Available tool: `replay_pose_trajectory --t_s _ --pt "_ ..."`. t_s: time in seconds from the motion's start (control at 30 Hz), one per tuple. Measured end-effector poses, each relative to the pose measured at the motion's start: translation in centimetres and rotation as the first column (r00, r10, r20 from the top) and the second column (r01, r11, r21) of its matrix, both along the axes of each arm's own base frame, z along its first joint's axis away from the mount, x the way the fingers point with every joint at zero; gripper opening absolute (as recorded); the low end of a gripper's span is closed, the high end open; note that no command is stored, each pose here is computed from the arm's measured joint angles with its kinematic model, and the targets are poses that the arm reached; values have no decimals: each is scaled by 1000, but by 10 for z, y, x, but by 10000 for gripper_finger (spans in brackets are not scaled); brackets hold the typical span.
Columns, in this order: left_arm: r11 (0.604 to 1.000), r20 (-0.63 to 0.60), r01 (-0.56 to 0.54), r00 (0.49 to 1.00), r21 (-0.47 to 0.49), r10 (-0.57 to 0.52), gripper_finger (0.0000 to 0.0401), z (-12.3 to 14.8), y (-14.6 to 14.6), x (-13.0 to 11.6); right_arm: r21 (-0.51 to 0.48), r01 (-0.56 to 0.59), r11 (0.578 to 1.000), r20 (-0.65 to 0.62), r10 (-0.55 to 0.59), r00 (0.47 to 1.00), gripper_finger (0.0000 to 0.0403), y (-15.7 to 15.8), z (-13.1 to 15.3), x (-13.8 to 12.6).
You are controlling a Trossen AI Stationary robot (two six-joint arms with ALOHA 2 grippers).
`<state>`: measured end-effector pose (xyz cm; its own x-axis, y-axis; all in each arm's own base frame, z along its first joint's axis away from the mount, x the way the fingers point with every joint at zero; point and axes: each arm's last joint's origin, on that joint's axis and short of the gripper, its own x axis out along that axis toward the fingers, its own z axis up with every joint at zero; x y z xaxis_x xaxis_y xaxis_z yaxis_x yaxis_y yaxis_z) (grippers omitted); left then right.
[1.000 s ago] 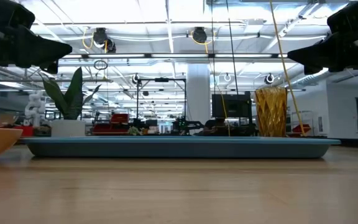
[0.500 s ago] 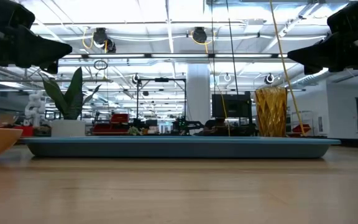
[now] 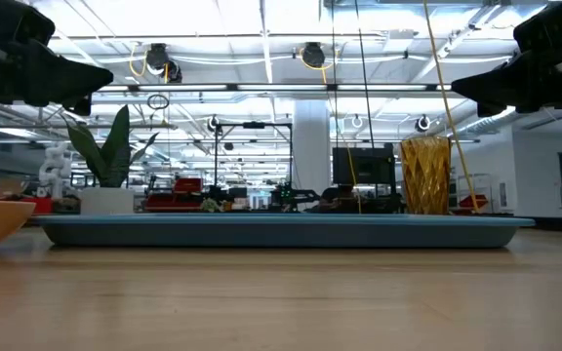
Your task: Pick and place plate/cup/fork/spoon on tray
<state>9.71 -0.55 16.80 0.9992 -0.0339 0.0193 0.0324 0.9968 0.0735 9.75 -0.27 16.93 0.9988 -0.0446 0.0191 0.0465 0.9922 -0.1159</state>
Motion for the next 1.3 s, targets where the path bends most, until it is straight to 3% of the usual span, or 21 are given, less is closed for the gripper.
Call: replay_pose_trajectory --t_s 0.2,0.3,0.43,0.5,0.67,0.93,1.13,1.3 --pt "1000 0 1 1000 0 -1 31 0 0 0 -21 1 1000 10 0 1000 0 0 1 0" --pt "1000 1 0 1000 0 0 31 0 0 0 41 -3 999 30 1 1000 0 0 3 0" --pt "1000 0 1 1000 0 -1 31 0 0 0 59 -33 998 163 23 986 0 1 17 -2" --pt "1000 0 1 1000 0 -1 31 0 0 0 68 -62 996 149 51 987 0 2 17 -2" --pt "1000 4 0 1000 0 0 31 0 0 0 70 -110 991 280 87 956 0 3 71 -13" --pt "1000 27 -2 1000 -2 2 31 2 0 0 76 -109 991 284 83 955 0 3 151 -17" --pt "1000 32 -2 999 -2 2 31 3 0 0 53 -89 995 222 75 972 0 2 205 -7" --pt "1000 33 -1 999 -2 2 31 3 0 0 74 7 997 113 -16 993 0 -1 237 8"
